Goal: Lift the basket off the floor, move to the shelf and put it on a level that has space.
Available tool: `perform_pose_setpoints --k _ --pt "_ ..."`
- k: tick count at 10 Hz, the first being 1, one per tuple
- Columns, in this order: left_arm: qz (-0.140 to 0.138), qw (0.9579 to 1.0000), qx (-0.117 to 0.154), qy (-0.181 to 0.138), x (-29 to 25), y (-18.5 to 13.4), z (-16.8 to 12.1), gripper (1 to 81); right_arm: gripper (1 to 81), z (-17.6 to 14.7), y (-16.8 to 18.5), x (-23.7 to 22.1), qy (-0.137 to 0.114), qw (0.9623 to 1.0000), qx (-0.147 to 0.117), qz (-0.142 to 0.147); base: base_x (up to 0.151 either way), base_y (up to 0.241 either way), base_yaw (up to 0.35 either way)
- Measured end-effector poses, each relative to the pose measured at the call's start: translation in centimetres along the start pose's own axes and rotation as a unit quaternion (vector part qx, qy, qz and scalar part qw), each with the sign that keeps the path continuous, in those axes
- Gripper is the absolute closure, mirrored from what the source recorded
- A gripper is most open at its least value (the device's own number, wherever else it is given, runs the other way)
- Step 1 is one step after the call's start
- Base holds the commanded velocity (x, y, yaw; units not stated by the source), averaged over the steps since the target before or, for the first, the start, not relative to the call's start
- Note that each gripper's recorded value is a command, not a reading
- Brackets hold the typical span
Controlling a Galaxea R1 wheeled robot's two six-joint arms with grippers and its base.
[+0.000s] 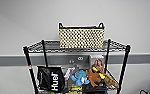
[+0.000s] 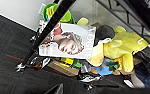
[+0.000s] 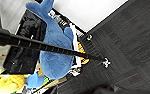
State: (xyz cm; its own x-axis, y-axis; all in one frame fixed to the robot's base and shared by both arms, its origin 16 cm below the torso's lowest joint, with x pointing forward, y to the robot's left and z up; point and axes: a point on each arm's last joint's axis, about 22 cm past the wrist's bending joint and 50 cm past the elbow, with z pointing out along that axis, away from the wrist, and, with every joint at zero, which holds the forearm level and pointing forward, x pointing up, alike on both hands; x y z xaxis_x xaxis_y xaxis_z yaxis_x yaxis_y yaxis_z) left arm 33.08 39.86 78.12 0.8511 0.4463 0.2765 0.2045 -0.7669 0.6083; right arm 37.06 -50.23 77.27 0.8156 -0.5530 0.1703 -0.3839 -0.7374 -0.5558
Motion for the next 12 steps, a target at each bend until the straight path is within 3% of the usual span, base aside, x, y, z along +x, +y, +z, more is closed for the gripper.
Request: perform_pose_setpoints --k 6,9,12 --pt "-0.004 0.9993 0.024 -0.030 -11.1 -6.0 8.0 1.0 1.0 10.5 3.9 -13.2 -0.061 0.9979 -0.020 -0.010 0.000 0.000 0.000" --pt "0.004 0.9983 0.023 -0.053 -17.2 -6.9 11.3 1.0 1.0 15.1 4.9 -20.4 -0.086 0.9957 -0.025 -0.023 0.000 0.000 0.000" --pt "0.016 0.9971 0.035 -0.066 -21.0 -8.1 13.8 1.0 1.0 17.9 7.7 -25.8 -0.092 0.9938 -0.049 -0.039 0.000 0.000 0.000"
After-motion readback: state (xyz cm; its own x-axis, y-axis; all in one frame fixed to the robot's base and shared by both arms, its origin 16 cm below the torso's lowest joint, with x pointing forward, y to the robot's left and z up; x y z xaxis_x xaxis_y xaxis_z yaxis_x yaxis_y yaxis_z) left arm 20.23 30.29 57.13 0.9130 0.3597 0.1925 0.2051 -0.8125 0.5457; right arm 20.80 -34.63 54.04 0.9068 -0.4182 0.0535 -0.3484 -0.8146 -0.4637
